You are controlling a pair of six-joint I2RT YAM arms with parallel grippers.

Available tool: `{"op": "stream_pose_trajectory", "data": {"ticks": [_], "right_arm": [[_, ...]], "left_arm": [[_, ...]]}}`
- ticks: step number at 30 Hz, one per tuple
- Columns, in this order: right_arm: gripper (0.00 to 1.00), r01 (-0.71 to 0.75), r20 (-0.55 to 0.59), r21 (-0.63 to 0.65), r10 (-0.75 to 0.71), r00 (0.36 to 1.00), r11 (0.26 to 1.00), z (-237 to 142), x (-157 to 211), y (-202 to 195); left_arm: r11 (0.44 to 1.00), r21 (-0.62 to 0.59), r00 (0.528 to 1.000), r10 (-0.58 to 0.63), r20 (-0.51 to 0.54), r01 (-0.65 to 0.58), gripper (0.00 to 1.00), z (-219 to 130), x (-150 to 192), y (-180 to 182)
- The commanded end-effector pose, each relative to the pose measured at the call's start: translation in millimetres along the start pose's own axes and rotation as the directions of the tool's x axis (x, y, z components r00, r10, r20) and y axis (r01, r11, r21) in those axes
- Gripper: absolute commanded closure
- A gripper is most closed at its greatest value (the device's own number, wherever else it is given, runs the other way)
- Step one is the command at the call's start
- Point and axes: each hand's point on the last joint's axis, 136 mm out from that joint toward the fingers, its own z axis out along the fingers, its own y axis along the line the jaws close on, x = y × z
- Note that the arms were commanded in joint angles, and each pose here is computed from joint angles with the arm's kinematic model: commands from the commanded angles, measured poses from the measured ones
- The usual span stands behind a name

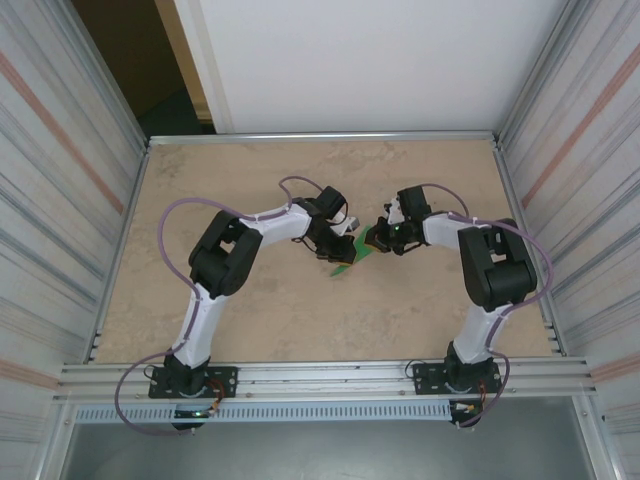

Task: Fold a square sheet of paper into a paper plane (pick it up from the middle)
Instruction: Fold the wing for the fifth time at the center of the table.

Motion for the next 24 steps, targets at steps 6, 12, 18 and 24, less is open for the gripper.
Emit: {"op": "stream_pose_trajectory", "data": {"ticks": [6,12,18,24], "right_arm": [[0.95,-0.037,-0.019,0.038,0.038,0.999,0.999,6.5,19.3,3.5],[0.96,-0.062,-0.042,0.081,0.065,0.997,0.995,18.0,23.4,-10.1],[0.97,-0.095,-0.057,0.118,0.102,0.993,0.988,24.4,25.6,-33.3],[0.97,-0.088,-0.094,0.158,0.104,0.99,0.983,33.5,34.5,-51.5]], "left_arm": [[0.997,-0.067,0.997,-0.044,-0.056,0.04,0.89,15.3,14.8,24.8],[0.998,-0.059,0.999,-0.037,-0.04,0.035,0.89,9.2,12.1,20.0],[0.999,-0.029,1.0,-0.026,-0.01,0.026,0.89,-2.7,7.7,8.3],[1.0,0.018,0.999,0.017,0.049,-0.018,0.87,-24.0,-4.3,-14.8]]}}
